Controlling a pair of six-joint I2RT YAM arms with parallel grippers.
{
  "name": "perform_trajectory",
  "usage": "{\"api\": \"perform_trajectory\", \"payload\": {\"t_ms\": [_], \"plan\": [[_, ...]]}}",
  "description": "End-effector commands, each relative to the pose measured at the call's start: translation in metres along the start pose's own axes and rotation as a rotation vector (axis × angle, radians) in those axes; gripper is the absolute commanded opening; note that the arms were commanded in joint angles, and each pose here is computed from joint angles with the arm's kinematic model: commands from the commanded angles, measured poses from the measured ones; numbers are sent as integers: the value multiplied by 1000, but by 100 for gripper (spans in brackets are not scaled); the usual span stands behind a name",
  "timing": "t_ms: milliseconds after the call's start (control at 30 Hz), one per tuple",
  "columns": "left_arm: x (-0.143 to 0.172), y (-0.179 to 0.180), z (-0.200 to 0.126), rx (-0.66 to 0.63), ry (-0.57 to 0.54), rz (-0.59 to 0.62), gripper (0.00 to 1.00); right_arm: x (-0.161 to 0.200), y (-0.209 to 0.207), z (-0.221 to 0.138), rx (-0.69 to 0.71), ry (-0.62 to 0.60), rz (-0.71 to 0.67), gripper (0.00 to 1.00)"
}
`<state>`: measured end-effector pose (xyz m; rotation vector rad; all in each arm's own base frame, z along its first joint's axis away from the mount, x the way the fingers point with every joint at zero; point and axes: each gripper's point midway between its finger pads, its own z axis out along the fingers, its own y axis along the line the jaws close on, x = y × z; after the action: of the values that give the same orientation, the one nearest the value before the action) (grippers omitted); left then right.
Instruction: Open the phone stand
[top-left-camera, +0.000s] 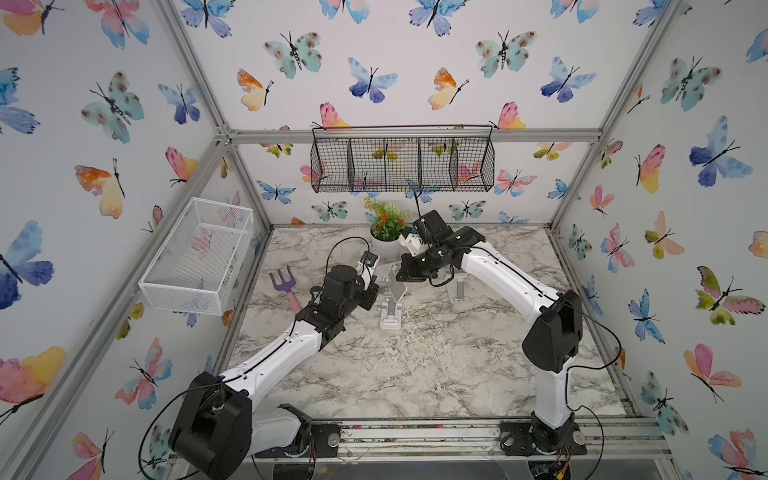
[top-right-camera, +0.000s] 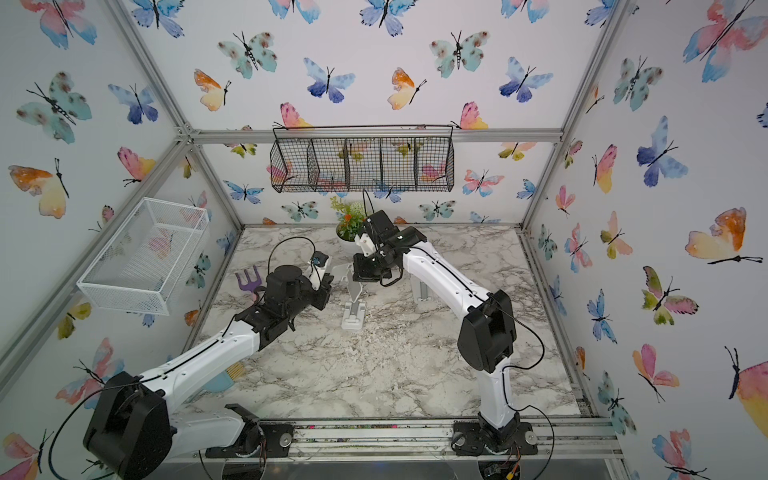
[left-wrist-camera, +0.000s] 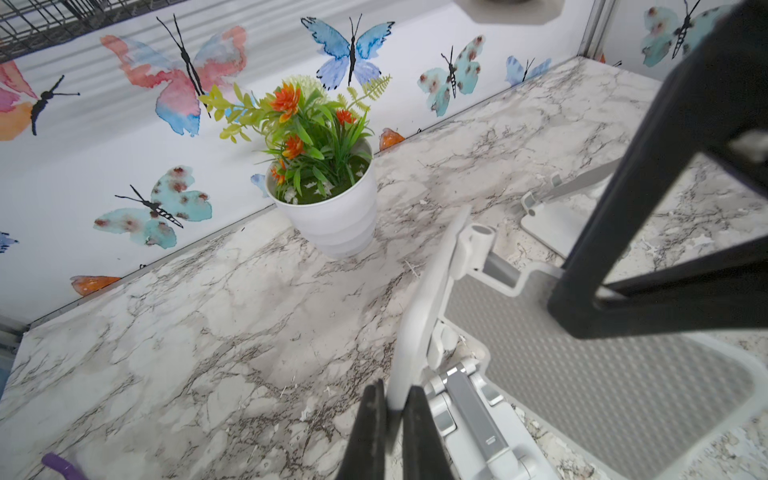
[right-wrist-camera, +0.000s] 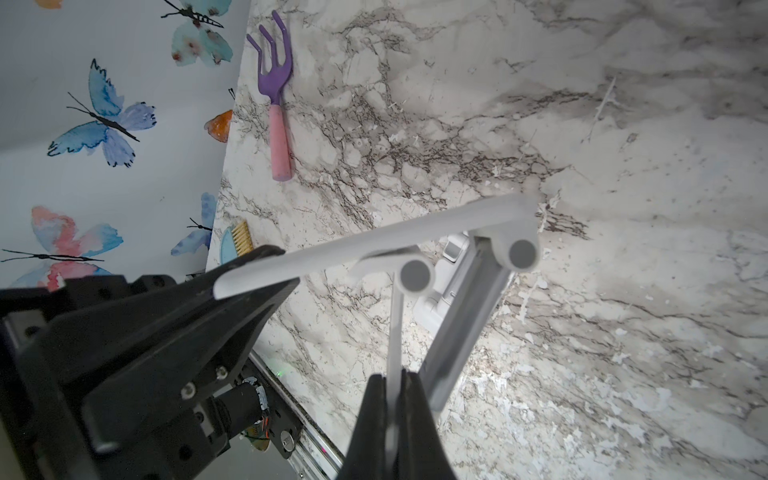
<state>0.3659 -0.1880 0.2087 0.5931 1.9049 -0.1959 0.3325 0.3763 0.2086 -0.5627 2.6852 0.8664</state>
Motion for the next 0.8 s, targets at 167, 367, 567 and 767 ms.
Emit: {"api": "perform_trajectory", "payload": {"t_ms": [167,367,567,767], "plan": [[-2,90,12,-304,-17,-72,0,62,40,-28,-42,201,-129,0],[9,122,13,-364,-9,-110,0,73,49,-36,-70,229,-161,0],[12,143,15,-395,-9,-123,0,88,58,-42,-81,264,-212,0],[8,134,20,-321,-2,-143,0,87,52,-41,-42,243,-209,0]]}}
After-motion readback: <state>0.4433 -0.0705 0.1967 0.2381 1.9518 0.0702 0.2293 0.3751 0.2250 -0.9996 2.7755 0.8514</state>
